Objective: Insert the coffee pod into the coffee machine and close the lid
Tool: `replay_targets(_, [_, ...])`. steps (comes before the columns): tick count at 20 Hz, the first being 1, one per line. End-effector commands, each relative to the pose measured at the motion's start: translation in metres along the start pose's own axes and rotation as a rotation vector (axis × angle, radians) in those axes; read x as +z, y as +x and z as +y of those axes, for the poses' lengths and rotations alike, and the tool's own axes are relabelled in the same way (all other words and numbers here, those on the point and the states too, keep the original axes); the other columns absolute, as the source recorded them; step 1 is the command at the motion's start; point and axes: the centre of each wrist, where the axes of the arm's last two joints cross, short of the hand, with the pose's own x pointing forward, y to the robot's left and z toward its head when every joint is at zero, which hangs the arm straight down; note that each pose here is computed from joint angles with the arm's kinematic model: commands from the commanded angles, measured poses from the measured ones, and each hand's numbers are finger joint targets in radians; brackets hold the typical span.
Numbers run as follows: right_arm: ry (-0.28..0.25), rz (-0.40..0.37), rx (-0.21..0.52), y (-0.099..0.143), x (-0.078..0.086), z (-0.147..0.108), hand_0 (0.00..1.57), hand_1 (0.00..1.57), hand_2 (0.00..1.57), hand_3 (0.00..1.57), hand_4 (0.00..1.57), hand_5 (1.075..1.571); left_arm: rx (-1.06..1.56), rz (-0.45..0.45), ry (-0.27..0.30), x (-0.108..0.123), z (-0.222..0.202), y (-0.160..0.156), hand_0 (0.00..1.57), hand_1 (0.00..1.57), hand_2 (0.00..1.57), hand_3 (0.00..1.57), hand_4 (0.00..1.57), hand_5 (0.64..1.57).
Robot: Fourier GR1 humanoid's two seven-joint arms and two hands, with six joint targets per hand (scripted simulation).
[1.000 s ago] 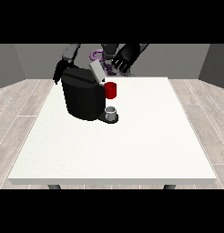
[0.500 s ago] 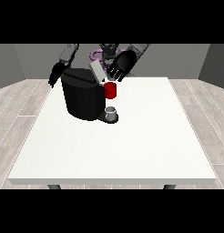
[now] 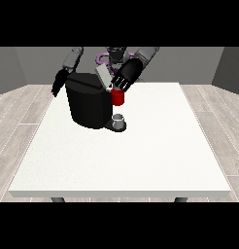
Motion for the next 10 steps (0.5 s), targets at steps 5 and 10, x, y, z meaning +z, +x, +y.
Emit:
replay_targets(5, [0.005,-0.022,0.000,0.014,-0.003,0.003,0.00,0.00,0.00,0.00,0.10,1.571,-0.001,0.004,0.011,-0.003,-0.012,-0.008,1.20,1.20,1.25,1.20,0.42,1.571])
replay_targets(10, [-0.042,-0.012,-0.007,-0.003,-0.002,-0.001,0.00,0.00,0.00,0.00,0.00,1.571,-0.030,-0.006,0.011,0.001,0.017,0.007,1.22,1.22,1.26,1.20,0.42,1.571])
